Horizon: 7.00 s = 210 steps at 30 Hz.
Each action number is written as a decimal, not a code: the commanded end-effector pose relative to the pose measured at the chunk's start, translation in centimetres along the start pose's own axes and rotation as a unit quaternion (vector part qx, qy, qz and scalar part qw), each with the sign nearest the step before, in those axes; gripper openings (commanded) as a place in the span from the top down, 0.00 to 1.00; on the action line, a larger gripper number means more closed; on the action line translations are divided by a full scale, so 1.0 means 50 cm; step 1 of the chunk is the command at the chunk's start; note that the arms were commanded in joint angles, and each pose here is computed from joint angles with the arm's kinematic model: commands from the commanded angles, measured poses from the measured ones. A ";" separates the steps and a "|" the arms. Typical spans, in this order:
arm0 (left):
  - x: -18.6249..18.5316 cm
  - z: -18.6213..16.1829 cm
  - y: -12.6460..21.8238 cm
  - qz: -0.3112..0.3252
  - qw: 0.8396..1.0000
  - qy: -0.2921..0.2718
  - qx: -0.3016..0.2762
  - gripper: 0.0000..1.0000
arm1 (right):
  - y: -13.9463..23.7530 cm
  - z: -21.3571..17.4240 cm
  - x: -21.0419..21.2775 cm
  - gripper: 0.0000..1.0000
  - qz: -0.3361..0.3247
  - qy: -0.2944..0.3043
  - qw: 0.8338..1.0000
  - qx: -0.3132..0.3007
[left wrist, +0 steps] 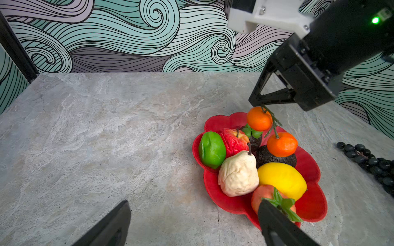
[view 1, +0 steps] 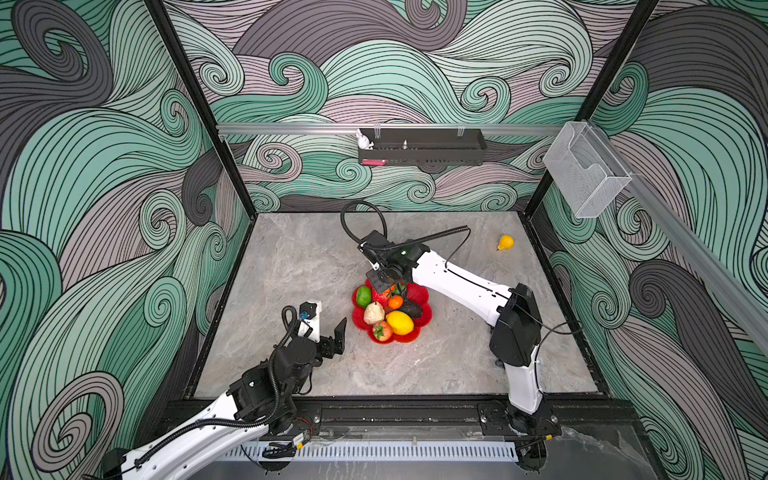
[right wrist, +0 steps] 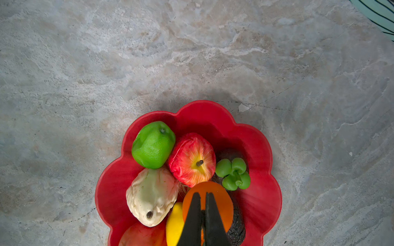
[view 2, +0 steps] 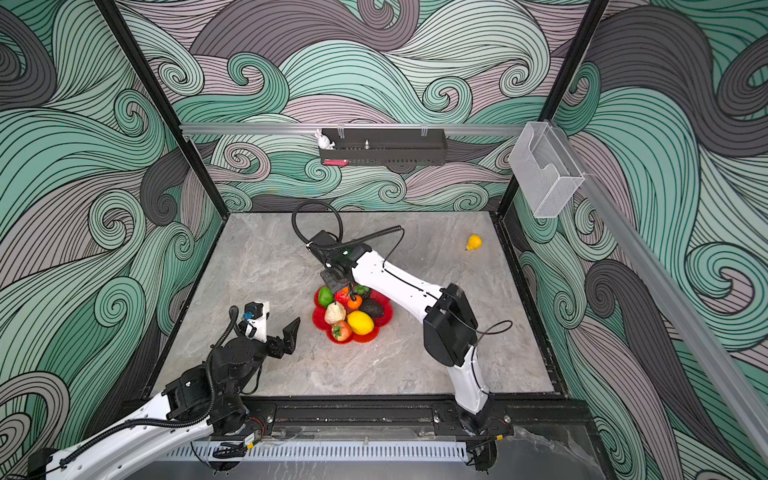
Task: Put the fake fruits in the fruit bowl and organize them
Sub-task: 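Lift the tomato vine and carry it over the bowl with the right gripper, then lower the tomatoes into the bowl's far side and open the right gripper, then raise the right gripper and move it toward the small yellow pear, then lower the right gripper over the yellow pear and grasp it, then carry the yellow pear toward the bowl with the right gripper while the left gripper approaches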
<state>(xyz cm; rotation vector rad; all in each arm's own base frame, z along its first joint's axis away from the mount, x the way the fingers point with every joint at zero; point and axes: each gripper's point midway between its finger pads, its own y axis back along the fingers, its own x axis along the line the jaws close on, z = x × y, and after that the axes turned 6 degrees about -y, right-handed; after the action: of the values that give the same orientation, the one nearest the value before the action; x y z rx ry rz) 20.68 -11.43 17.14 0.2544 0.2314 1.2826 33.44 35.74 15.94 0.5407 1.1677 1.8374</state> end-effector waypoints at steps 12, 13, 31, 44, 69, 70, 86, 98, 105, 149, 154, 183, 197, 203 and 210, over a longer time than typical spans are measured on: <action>0.011 -0.001 0.000 0.015 1.000 0.003 0.000 0.05 | -0.039 0.074 0.014 1.00 0.014 0.131 0.991 -0.027; 0.011 0.000 0.000 0.015 1.000 0.004 -0.001 0.05 | -0.047 0.081 0.011 1.00 0.013 0.143 0.989 -0.028; 0.008 -0.005 -0.008 0.018 1.000 -0.004 0.004 0.05 | -0.113 0.101 0.030 1.00 0.100 0.297 0.949 -0.030; 0.005 -0.007 -0.014 0.021 1.000 -0.009 0.008 0.04 | -0.156 0.061 0.045 0.95 0.108 0.344 0.933 -0.002; 0.006 -0.010 -0.018 0.024 1.000 -0.014 0.012 0.04 | -0.079 0.098 0.008 0.50 0.076 0.299 0.951 -0.031; 0.006 -0.009 -0.018 0.025 1.000 -0.014 0.011 0.04 | -0.059 0.106 -0.001 0.49 0.077 0.286 0.954 -0.039; 0.011 -0.006 -0.006 0.018 1.000 -0.002 0.006 0.04 | 0.056 0.061 -0.572 0.22 -0.144 -0.170 0.971 -0.088; 0.009 -0.006 -0.006 0.015 1.000 0.000 0.006 0.03 | -0.043 -0.093 -0.851 0.19 -0.271 -0.377 0.885 -0.030; 0.006 -0.007 -0.010 0.016 1.000 -0.002 0.008 0.03 | -0.086 -0.126 -0.934 0.16 -0.310 -0.410 0.858 -0.018; -0.009 -0.017 -0.031 0.011 1.000 -0.018 0.017 0.01 | -0.251 -0.208 -1.048 0.36 -0.266 -0.447 0.853 0.046; -0.008 -0.017 -0.031 0.011 1.000 -0.018 0.017 0.01 | -0.254 -0.212 -1.036 0.36 -0.252 -0.462 0.849 0.050; -0.014 -0.019 -0.036 0.007 0.999 -0.021 0.023 0.01 | -0.203 -0.108 -0.926 0.54 -0.213 -0.424 0.880 0.006; -0.069 -0.004 -0.031 -0.073 0.997 -0.003 0.005 0.01 | -0.025 -0.096 -0.624 0.54 -0.051 -0.466 0.878 -0.099; -0.158 0.055 -0.021 -0.174 0.985 -0.015 0.006 0.01 | 0.075 -0.135 -0.487 0.55 0.050 -0.493 0.852 -0.168; -0.255 0.126 -0.025 -0.257 0.963 -0.038 -0.070 0.01 | 0.161 -0.169 -0.344 0.56 0.170 -0.503 0.825 -0.196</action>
<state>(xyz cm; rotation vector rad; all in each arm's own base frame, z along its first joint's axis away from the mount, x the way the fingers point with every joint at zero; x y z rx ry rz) 20.58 -21.73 18.55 0.2410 0.2202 0.8702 34.04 13.22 18.61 1.2145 0.0855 1.5246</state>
